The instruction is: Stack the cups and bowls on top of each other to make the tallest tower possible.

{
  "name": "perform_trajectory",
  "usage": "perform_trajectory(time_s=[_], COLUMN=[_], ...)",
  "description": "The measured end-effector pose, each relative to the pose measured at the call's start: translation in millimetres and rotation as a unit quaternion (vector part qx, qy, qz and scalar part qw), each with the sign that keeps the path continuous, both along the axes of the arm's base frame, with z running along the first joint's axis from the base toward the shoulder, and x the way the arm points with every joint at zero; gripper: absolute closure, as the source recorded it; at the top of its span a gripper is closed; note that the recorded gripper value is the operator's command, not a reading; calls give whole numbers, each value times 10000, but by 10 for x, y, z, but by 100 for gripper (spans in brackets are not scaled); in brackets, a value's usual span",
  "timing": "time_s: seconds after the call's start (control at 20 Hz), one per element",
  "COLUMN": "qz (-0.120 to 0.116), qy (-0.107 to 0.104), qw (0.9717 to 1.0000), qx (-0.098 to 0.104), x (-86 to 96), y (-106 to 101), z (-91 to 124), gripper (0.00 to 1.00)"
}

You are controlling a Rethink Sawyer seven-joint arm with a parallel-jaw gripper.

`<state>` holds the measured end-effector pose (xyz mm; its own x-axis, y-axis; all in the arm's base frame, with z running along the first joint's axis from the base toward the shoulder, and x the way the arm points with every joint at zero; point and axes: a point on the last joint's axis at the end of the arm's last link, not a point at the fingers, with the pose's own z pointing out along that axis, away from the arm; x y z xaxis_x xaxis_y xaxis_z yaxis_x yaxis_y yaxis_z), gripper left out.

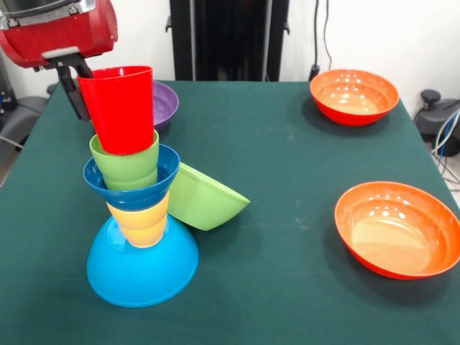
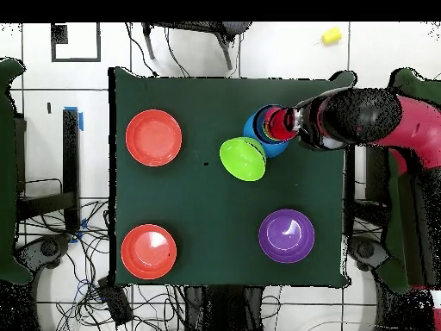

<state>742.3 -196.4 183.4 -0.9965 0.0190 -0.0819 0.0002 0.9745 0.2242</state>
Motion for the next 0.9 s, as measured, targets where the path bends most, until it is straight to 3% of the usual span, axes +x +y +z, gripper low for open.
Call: perform_trajectory(time_s=[0.45,0.9], qz=[87,353], qy=[97,499], qw=[9999,9978], qx=[-54,-269], x=[-39,-166], y=[34,86], z=[-58,-145], gripper=[100,100])
